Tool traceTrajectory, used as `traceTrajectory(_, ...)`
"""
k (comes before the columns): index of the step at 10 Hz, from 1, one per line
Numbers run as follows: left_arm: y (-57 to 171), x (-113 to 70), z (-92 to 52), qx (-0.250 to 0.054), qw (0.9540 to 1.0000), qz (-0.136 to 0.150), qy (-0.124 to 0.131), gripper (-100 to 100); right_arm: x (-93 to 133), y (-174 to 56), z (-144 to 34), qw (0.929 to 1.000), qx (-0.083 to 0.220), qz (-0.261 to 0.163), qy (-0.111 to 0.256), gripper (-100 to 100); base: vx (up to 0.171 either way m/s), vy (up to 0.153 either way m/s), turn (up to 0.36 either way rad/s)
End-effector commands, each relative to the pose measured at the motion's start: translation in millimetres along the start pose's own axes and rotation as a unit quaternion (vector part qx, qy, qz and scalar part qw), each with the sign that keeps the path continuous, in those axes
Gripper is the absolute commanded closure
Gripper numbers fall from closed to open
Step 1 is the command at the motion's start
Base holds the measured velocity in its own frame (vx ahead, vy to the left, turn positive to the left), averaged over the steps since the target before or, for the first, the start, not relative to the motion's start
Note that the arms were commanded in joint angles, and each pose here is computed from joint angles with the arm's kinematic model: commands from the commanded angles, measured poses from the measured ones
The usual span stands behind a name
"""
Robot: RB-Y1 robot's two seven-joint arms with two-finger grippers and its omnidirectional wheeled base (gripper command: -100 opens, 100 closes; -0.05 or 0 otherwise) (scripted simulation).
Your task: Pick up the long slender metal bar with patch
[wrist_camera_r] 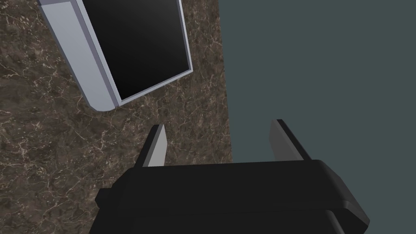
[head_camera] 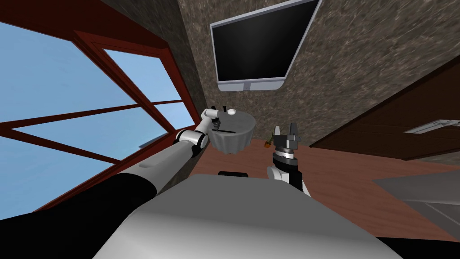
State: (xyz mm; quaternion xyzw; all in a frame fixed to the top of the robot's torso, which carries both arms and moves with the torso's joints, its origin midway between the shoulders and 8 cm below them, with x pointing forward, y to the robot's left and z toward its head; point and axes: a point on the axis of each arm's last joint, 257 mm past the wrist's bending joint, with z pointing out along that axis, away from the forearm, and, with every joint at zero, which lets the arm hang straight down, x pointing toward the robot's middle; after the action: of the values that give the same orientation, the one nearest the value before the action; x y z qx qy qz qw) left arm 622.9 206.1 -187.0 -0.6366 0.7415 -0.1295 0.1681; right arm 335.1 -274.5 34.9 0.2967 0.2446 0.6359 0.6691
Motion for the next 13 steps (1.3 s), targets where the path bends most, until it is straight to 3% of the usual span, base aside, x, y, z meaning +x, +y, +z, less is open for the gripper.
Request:
traceTrajectory(1,12,2.8,-0.7,-0.027,0.9996,0.003,0.002,-100,0,0,0.0,1.0,0.0,0.0,0.0,0,0.075,-0.015,0.033)
traceTrajectory(4,35,11.3,-5.0,-0.086,0.9962,0.012,0.008,-100,0,0,0.0,1.0,0.0,0.0,0.0,0,0.073,-0.016,0.048)
traceTrajectory(5,38,11.3,-5.5,-0.091,0.9957,0.012,0.008,-100,0,0,0.0,1.0,0.0,0.0,0.0,0,0.057,-0.015,0.023)
traceTrajectory(6,49,14.6,-8.8,-0.118,0.9928,0.017,0.011,-100,0,0,0.0,1.0,0.0,0.0,0.0,0,0.064,-0.011,0.038)
traceTrajectory(9,59,17.2,-12.2,-0.142,0.9895,0.021,0.013,-100,0,0,0.0,1.0,0.0,0.0,0.0,0,0.056,-0.017,0.031)
traceTrajectory(13,84,21.2,-23.0,-0.199,0.9794,0.028,0.019,-100,0,0,0.0,1.0,0.0,0.0,0.0,0,0.066,-0.021,0.039)
